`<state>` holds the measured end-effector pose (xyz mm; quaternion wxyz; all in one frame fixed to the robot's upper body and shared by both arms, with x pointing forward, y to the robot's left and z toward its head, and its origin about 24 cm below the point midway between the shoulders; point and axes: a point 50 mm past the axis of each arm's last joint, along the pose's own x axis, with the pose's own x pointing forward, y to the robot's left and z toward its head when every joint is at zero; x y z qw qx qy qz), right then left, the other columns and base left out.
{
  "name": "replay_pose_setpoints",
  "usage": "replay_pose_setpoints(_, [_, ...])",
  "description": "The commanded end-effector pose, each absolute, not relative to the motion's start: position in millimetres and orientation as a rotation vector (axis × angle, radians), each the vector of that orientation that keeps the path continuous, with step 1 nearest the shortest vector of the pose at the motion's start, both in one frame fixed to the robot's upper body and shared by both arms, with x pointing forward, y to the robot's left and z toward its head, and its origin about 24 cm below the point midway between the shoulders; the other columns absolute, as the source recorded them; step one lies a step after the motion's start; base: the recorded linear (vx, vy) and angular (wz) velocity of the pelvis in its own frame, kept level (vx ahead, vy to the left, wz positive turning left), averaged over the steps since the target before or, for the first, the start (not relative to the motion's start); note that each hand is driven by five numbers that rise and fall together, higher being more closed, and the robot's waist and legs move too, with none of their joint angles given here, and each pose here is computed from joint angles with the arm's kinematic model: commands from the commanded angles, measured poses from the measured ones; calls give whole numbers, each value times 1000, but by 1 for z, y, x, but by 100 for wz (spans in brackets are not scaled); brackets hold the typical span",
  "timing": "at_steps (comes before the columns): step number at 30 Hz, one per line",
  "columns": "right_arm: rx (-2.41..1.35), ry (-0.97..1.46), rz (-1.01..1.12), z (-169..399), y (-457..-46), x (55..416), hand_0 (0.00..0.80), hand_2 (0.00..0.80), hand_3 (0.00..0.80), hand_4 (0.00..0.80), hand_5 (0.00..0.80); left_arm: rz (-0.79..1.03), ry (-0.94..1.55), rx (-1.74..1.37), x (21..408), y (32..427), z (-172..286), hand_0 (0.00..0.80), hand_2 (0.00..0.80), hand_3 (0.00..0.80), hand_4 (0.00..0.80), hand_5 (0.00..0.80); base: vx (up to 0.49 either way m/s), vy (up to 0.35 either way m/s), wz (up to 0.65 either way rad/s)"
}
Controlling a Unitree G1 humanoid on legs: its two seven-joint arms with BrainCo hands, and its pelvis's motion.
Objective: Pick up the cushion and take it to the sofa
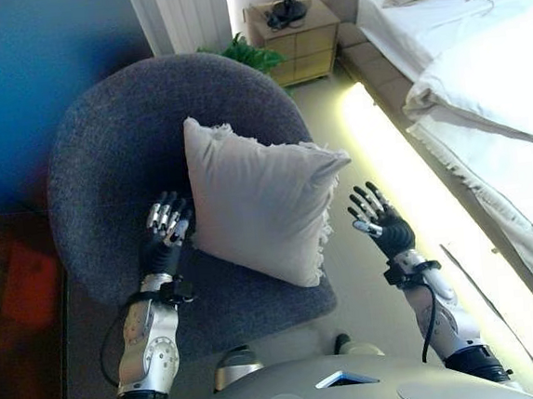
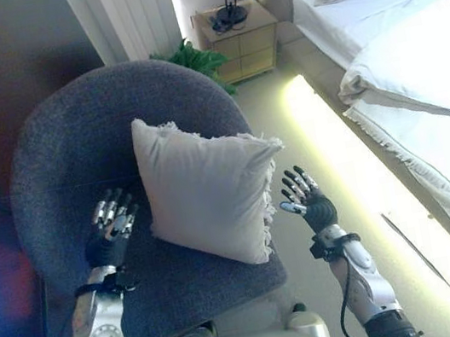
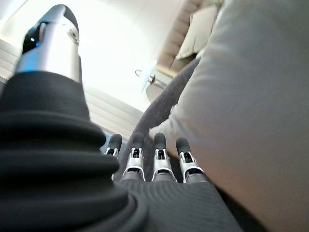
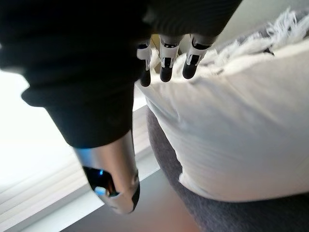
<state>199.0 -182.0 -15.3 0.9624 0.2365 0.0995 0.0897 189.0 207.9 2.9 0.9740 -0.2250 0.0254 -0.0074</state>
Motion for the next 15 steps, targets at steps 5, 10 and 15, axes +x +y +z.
replay_pose_setpoints(5, [462,19,215,13,-175,219,0,0,0,0,0,-61,-72,-391,214,213,29,0,0,0,0,0,-17,-4,0])
replay_pose_setpoints(10, [417,79,181,0,-169,226,0,0,0,0,0,-110,-40,-401,220,199,25,0,0,0,0,0,-55,-13,1])
replay_pose_setpoints(15, [403,98,203,-4,-168,226,0,0,0,0,0,-118,-31,-396,222,197,24,0,0,0,0,0,-15,-4,0])
